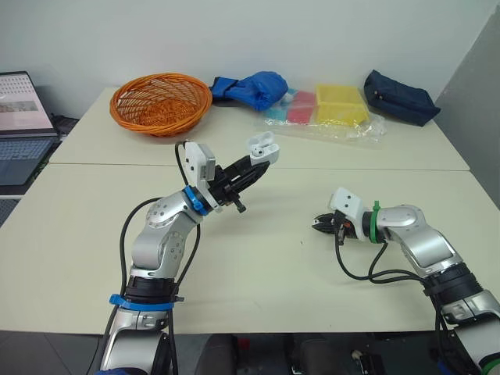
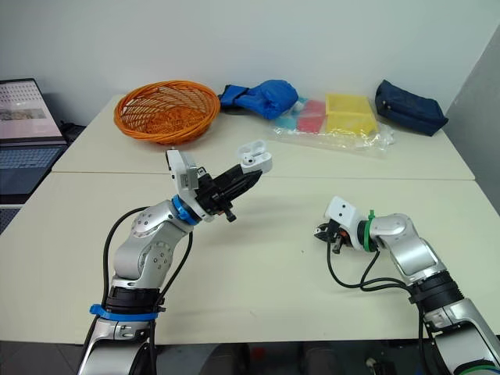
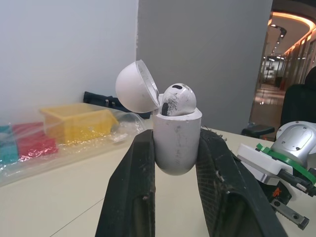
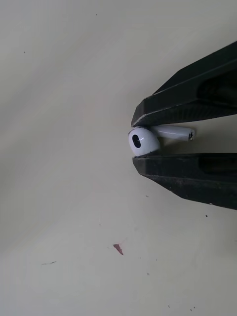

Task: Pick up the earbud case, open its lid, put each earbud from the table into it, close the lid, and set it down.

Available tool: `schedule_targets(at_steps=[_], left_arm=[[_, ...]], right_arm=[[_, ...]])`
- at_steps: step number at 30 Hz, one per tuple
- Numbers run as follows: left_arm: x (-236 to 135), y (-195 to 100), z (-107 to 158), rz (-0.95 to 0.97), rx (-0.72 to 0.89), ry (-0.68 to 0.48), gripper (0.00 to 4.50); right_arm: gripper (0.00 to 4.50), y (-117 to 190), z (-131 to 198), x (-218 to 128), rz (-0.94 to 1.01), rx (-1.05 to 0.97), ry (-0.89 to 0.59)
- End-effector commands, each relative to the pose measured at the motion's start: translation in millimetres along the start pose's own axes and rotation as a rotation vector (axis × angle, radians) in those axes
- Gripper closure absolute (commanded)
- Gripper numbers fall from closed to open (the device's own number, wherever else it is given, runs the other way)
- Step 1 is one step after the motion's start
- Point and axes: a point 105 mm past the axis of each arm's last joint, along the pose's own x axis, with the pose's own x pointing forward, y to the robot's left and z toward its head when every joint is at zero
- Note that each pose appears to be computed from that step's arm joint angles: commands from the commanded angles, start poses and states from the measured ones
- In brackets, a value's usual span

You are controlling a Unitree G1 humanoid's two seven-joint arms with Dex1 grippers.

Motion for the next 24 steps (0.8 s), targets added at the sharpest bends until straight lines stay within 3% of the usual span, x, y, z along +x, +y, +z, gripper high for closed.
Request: schedule_targets(at_steps=[1,8,12,19,24], left_arm=[[4.1,-6.6,10.4,-0.037,0.031,-0.035,3.74],[2.3,-9.0,6.9,-0.044,0.019,-0.034,3.74],[-2.4,-13.3,1.6,-0.036,-0.001,-0.03,3.74],[-8.5,-15.6,-1.0,-0.029,-0.005,-0.016,3.74],[-9.4,-16.4,-0.6,-0.022,-0.007,-0.012,3.74]], right_arm=[[4.08,-7.5,-7.5,-16.8,-0.051,0.012,0.025],[4.08,7.5,-20.0,-79.5,-0.061,0.067,0.076],[4.08,25.4,-61.6,-129.5,-0.037,0.126,0.266],[4.08,30.7,-103.6,-145.1,-0.067,0.171,0.401],[4.08,20.3,-116.1,-156.0,-0.111,0.162,0.452]])
